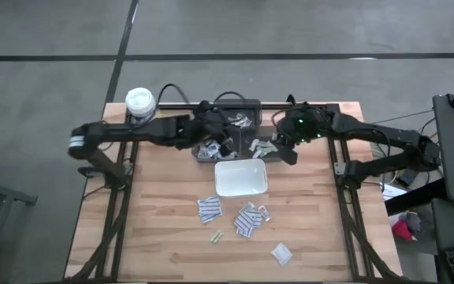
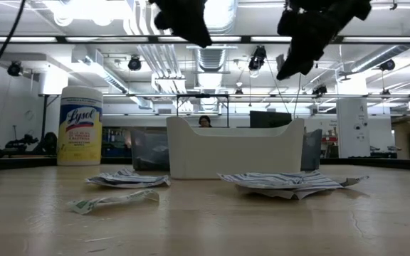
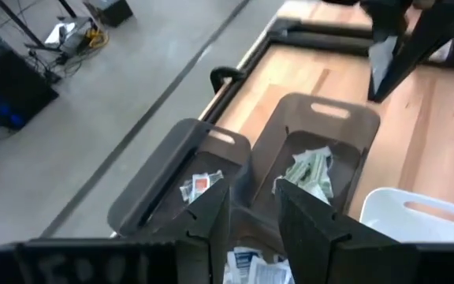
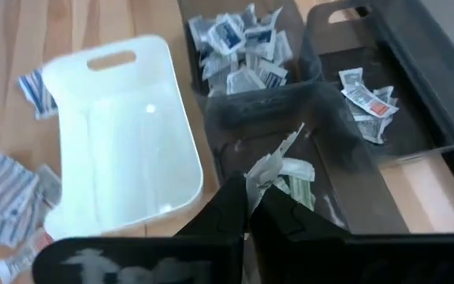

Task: Pick & Place First Aid Supplies
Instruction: Put the green bandage into the bottom right black bin

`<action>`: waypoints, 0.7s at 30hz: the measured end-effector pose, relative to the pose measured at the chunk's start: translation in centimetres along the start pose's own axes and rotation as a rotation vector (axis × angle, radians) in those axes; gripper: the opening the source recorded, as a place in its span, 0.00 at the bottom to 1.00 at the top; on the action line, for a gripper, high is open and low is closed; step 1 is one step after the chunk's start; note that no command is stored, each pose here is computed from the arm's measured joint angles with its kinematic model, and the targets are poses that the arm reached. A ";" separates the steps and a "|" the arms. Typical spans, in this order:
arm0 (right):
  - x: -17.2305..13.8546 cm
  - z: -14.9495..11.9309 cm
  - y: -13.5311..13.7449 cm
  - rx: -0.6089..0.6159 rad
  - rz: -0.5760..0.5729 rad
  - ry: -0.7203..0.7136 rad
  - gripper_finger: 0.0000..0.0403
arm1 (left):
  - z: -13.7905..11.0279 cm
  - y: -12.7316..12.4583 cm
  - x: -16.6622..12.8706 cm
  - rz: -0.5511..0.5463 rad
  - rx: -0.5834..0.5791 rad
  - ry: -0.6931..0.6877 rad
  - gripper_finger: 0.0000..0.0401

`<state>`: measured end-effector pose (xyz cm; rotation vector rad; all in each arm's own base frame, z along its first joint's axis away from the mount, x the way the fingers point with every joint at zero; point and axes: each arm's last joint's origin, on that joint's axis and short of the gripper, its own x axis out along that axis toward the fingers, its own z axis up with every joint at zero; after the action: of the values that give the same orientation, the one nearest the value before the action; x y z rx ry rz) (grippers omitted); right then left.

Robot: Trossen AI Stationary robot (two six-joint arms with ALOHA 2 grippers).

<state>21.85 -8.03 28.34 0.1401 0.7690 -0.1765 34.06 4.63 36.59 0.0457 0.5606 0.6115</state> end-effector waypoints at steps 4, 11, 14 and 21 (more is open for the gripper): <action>1.0 1.3 -0.3 -0.049 0.005 0.079 0.02 | -2.8 0.8 -1.4 -0.015 -0.076 -0.092 0.27; 3.4 3.2 -1.4 -0.100 0.017 0.213 0.02 | -8.0 2.1 -3.6 -0.078 -0.180 -0.205 0.27; 4.5 3.8 -1.9 -0.107 0.021 0.262 0.02 | -9.8 2.5 -4.2 -0.097 -0.201 -0.219 0.27; 7.5 4.1 -2.9 -0.093 0.042 0.402 0.02 | -13.3 3.0 -4.9 -0.138 -0.213 -0.238 0.27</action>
<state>29.27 -12.48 25.81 0.1042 1.1717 -0.0718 22.36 2.79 28.30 -0.1190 0.2640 0.5194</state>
